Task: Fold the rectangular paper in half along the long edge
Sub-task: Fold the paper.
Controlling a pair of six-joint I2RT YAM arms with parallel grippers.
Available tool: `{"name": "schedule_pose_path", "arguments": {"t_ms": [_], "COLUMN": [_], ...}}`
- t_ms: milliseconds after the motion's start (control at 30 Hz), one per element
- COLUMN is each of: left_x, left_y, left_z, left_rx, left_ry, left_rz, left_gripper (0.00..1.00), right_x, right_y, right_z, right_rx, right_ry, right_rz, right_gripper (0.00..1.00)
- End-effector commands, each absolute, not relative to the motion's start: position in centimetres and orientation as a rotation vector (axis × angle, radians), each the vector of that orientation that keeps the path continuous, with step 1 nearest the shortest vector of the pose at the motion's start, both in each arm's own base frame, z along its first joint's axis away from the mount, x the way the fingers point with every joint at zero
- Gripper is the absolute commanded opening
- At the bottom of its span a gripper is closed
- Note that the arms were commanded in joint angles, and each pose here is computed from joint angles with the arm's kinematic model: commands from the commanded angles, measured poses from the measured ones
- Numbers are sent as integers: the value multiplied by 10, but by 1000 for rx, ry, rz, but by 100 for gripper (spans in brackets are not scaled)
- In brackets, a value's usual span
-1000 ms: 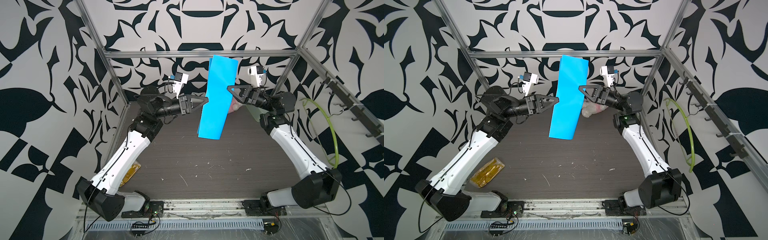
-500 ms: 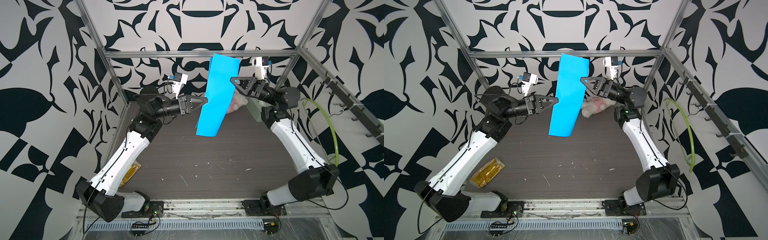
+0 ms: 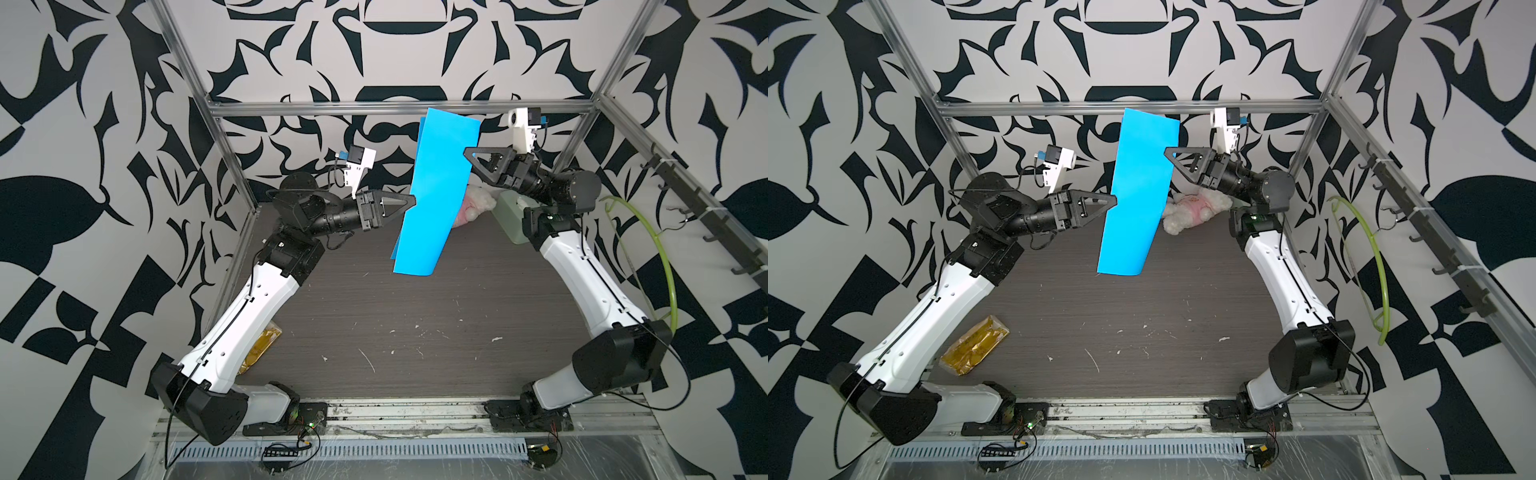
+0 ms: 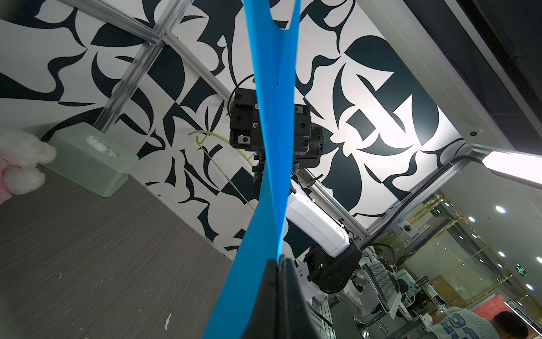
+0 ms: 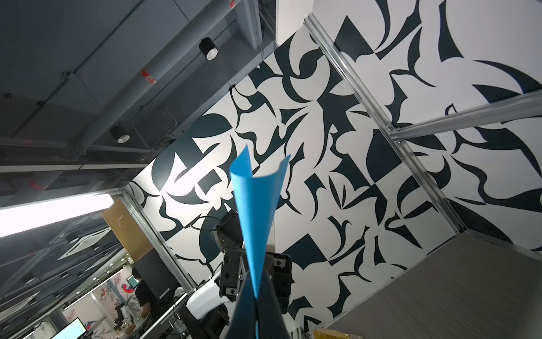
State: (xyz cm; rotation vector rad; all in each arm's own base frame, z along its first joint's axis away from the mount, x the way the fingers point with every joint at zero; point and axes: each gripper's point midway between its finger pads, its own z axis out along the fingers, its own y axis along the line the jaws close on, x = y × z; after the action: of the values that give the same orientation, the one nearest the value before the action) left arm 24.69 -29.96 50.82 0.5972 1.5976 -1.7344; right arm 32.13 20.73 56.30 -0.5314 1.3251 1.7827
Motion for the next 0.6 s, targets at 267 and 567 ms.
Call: {"name": "schedule_pose_path", "arguments": {"t_ms": [267,567], "left_x": [235,235], "left_y": [-296,-295], "left_z": [511,509], "left_rx": [639,635], "left_ry": [1580,1583], "left_rz": [-1736,-1732], "left_gripper": [0,0], "right_x": [308,311], "right_y": [192,185], "right_z": [613,619], "right_rx": [-562,-552], "right_ry": [1158,1130], "right_rz": [1721,1688], "right_gripper": [7,1]}}
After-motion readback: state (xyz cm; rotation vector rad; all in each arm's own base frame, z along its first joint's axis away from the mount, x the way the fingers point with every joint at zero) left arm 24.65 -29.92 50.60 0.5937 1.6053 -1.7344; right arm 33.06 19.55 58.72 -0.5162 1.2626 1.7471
